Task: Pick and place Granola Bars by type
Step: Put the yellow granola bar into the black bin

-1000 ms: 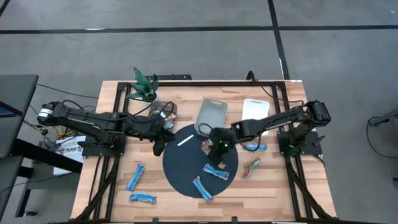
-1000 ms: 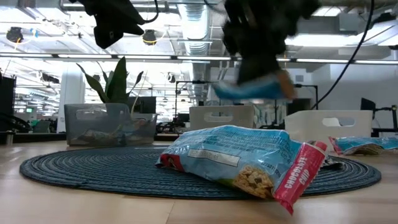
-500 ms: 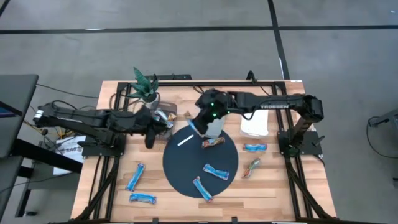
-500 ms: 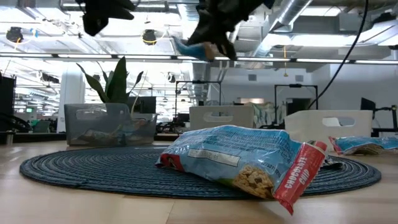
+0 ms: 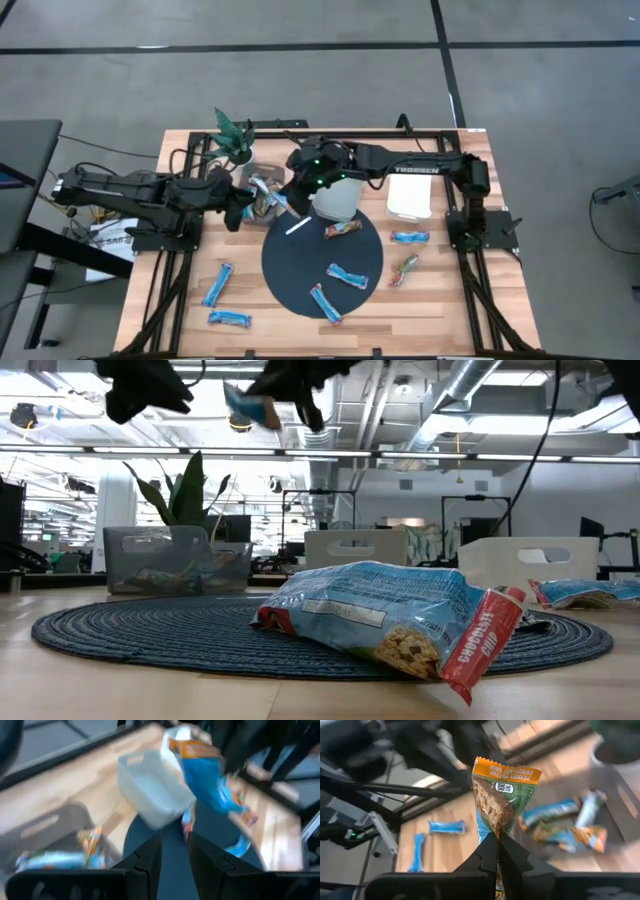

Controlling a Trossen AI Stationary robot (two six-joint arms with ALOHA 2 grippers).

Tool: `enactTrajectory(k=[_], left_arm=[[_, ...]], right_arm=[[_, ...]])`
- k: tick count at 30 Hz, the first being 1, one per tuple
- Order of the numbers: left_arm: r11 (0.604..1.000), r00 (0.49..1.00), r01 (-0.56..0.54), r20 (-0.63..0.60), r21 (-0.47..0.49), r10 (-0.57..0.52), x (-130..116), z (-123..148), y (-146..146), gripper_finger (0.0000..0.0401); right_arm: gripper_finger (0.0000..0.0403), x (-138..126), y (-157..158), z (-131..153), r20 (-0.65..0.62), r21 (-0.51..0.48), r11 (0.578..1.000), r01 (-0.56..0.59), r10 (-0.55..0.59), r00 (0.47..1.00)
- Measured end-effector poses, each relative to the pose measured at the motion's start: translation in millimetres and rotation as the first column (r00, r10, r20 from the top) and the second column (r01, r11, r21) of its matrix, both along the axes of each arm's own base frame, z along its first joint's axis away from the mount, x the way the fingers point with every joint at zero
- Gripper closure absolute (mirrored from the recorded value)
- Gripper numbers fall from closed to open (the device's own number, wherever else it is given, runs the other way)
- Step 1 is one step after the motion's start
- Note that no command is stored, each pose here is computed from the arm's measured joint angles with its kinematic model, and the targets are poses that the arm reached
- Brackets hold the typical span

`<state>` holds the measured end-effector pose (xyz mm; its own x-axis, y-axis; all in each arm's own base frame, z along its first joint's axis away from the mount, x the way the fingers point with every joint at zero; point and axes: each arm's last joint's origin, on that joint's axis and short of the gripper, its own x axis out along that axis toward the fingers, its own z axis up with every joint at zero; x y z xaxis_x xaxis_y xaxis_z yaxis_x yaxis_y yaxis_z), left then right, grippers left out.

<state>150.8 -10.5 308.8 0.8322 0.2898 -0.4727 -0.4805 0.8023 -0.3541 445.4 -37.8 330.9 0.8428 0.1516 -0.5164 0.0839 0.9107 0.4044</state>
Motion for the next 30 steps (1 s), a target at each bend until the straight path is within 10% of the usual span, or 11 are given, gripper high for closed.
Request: enactTrajectory(k=[30], left_arm=[[0.999, 0.959, -0.049, 0.278, 0.004, 0.046, 34, 20, 3, 0.0314]], right_arm=[[0.0403, 1, -2, 11, 0.051, -0.012, 1.0, 0.005, -0.004, 0.999]])
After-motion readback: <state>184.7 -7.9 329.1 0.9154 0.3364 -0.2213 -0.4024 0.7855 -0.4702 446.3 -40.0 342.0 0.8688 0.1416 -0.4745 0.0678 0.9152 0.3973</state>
